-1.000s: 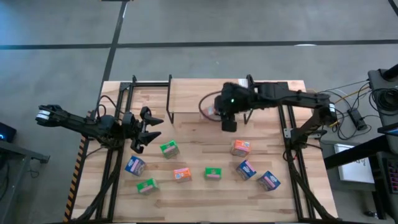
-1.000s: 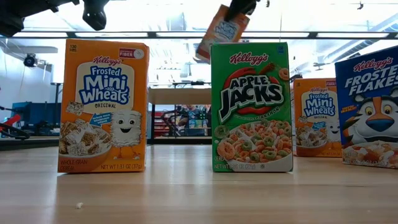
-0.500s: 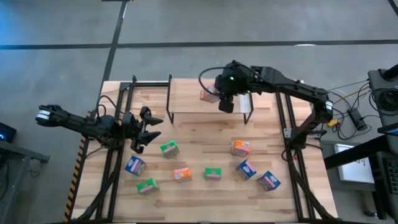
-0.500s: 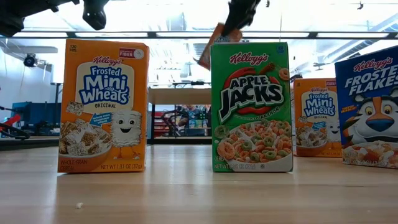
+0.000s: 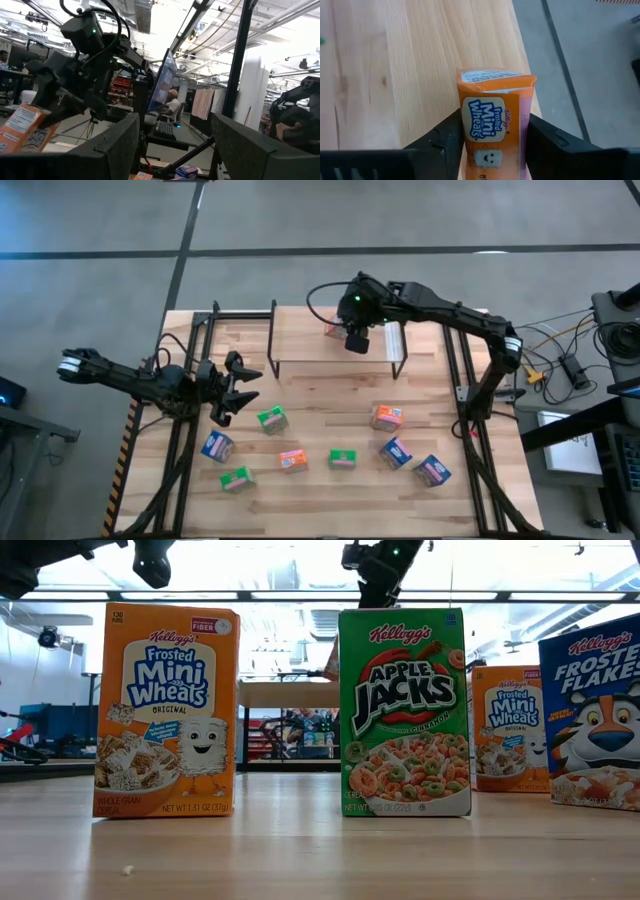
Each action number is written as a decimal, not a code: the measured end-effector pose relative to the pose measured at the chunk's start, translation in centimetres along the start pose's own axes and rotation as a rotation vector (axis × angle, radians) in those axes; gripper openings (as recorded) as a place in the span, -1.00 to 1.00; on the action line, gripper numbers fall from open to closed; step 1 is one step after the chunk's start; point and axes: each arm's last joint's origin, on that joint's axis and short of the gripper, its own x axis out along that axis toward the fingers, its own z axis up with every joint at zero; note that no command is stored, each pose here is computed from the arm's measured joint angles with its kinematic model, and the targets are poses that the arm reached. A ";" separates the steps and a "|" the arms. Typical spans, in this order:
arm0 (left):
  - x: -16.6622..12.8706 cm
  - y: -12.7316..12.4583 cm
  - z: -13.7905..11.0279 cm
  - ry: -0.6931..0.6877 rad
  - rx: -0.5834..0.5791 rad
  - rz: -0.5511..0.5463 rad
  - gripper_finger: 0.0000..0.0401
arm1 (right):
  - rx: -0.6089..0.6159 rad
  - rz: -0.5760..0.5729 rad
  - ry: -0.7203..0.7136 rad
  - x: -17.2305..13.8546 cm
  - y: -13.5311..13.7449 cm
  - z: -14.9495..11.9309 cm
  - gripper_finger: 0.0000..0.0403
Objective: Stack cereal on shelf
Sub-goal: Put the top middle orange cereal box on the shelf
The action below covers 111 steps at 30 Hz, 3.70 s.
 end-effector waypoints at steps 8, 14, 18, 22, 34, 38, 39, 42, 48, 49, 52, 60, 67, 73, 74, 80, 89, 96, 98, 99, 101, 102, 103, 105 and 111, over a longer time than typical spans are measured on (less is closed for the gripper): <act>0.0 0.0 0.0 0.000 0.000 0.000 0.16 | -0.008 -0.005 -0.023 -0.2 -0.1 0.2 0.14; 0.0 0.0 0.0 -0.002 0.000 0.000 0.16 | -0.029 -0.007 -0.037 0.2 -0.1 0.4 0.26; 0.0 0.0 0.0 -0.002 0.000 0.000 0.16 | -0.029 -0.012 -0.050 0.2 -0.1 0.5 0.28; 0.0 0.0 0.0 -0.002 0.000 0.000 0.16 | -0.030 -0.018 -0.056 -0.1 -0.2 0.5 0.26; 0.0 0.0 0.0 0.000 0.000 0.001 0.16 | 0.022 -0.037 -0.136 -3.4 -0.4 0.4 0.23; 0.0 0.0 -0.1 0.004 0.001 0.002 0.16 | 0.038 -0.040 -0.192 -5.7 -0.1 0.3 0.13; 0.1 0.0 -0.1 0.006 0.001 0.002 0.16 | 0.042 -0.041 -0.218 -6.4 0.0 0.3 0.09; 0.1 0.0 -0.3 0.013 0.003 0.004 0.16 | 0.040 -0.040 -0.316 -8.8 0.7 0.4 -0.07; 0.2 0.0 -0.4 0.019 -0.001 0.006 0.16 | 0.000 -0.019 -0.441 -11.1 2.7 -1.0 -0.52; 0.2 0.0 -0.4 0.020 -0.004 0.007 0.16 | -0.002 -0.017 -0.456 -11.1 3.0 -1.4 -0.59; 0.2 0.0 -0.4 0.018 -0.007 0.006 0.16 | -0.001 -0.012 -0.487 -10.5 3.9 -3.1 -0.79; 0.2 0.0 -0.4 0.021 -0.007 0.007 0.16 | 0.084 0.003 -0.495 -7.6 5.3 -7.7 -0.95; 0.2 0.0 -0.4 0.019 -0.007 0.006 0.16 | 0.138 -0.088 -0.445 -3.3 6.2 -10.2 -0.96; 0.2 0.0 -0.4 0.018 -0.007 0.006 0.16 | 0.176 -0.146 -0.396 0.5 5.1 -10.8 -0.96; 0.2 0.0 -0.4 0.019 -0.008 0.006 0.16 | 0.182 -0.148 -0.387 1.1 4.8 -10.9 -0.96; 0.2 0.0 -0.4 0.016 -0.003 0.005 0.16 | 0.193 -0.114 -0.327 3.8 3.8 -10.8 -0.96; 0.2 0.0 -0.3 0.016 0.015 0.005 0.16 | 0.145 -0.108 -0.309 6.4 3.4 -8.8 -0.96; 0.2 0.0 -0.4 0.016 0.015 0.005 0.16 | 0.092 -0.121 -0.313 8.3 2.7 -6.1 -0.96; 0.2 0.0 -0.4 0.016 0.015 0.005 0.16 | 0.075 -0.126 -0.314 9.2 2.5 -5.3 -0.96; 0.2 0.0 -0.4 0.016 0.015 0.005 0.16 | 0.064 -0.129 -0.309 9.7 2.4 -4.9 -0.96; 0.2 0.0 -0.3 0.016 0.015 0.005 0.16 | 0.044 -0.139 -0.301 10.6 2.2 -4.2 -0.96; 0.2 0.0 -0.4 0.016 0.015 0.005 0.16 | 0.039 -0.151 -0.296 11.0 2.2 -3.9 -0.96; 0.2 0.0 -0.4 0.016 0.015 0.005 0.16 | 0.028 -0.163 -0.292 11.3 2.1 -3.6 -0.96; 0.2 0.0 -0.4 0.017 0.015 0.005 0.16 | 0.016 -0.173 -0.297 11.7 1.9 -2.9 -0.96; 0.2 0.0 -0.4 0.017 0.015 0.005 0.16 | 0.003 -0.178 -0.323 12.3 1.3 -1.4 -0.96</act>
